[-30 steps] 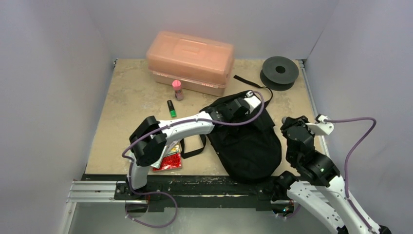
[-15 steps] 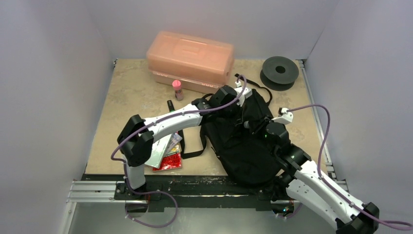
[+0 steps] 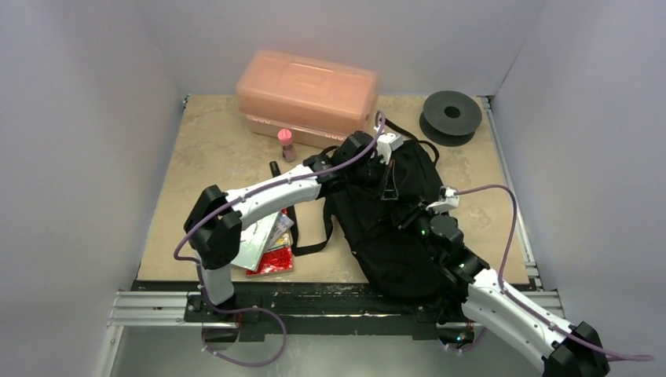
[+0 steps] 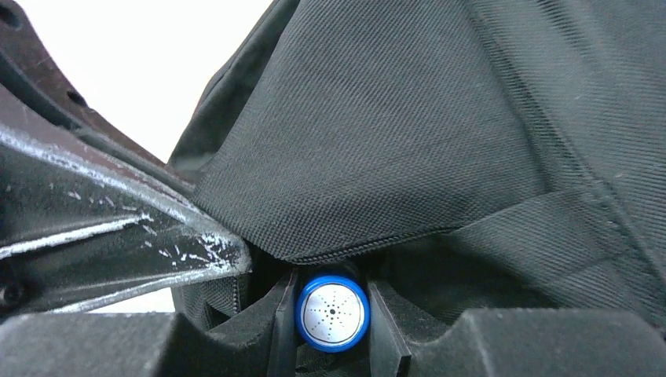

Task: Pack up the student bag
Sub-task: Place the stationery in the student bag.

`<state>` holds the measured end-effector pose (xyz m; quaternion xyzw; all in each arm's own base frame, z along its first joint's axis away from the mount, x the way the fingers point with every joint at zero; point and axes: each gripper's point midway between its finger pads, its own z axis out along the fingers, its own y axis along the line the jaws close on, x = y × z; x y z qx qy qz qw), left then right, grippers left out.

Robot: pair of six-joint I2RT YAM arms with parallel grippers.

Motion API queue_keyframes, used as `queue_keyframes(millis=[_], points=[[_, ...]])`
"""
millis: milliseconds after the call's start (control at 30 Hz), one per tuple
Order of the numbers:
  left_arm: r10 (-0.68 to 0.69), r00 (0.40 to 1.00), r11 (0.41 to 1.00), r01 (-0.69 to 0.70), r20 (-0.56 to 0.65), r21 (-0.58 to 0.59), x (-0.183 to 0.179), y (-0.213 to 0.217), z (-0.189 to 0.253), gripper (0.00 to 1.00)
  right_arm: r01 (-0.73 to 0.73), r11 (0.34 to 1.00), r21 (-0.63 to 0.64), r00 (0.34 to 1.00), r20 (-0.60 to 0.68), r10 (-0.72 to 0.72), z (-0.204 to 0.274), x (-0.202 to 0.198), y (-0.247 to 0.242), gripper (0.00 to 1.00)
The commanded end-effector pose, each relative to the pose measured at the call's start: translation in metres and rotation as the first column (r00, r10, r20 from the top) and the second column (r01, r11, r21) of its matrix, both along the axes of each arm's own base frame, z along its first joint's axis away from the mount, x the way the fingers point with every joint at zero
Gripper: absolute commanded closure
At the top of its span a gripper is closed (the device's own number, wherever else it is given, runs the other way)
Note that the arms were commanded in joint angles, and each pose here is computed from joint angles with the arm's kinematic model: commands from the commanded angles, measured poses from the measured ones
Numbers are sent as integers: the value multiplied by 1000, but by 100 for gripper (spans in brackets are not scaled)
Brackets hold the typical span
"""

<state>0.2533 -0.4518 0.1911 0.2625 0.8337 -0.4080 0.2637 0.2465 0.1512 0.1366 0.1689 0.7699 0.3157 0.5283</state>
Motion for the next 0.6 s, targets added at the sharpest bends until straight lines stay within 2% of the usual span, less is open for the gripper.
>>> queue_keyframes(millis=[0,100,233,333,500,567], points=[[-78,996,978,69,-40,-195,-13,-22,49,100,-55,990,131,992,121,39,25,4,15,98],[-84,994,978,70,-65,-196,-15,-23,46,100,-37,970,239,995,98,14,22,6,18,98],[-67,995,985,54,-78,-166,-12,-18,38,100,-40,906,422,998,61,16,29,11,22,98],[-53,995,990,41,-86,-134,-10,-13,31,100,-21,882,470,1000,8,19,24,20,22,98],[-35,994,997,28,-101,-76,-9,-6,18,100,44,885,463,999,-14,-43,10,35,9,98],[-18,995,999,13,-103,-50,-6,-1,14,87,59,885,462,998,-32,-50,4,40,8,98]])
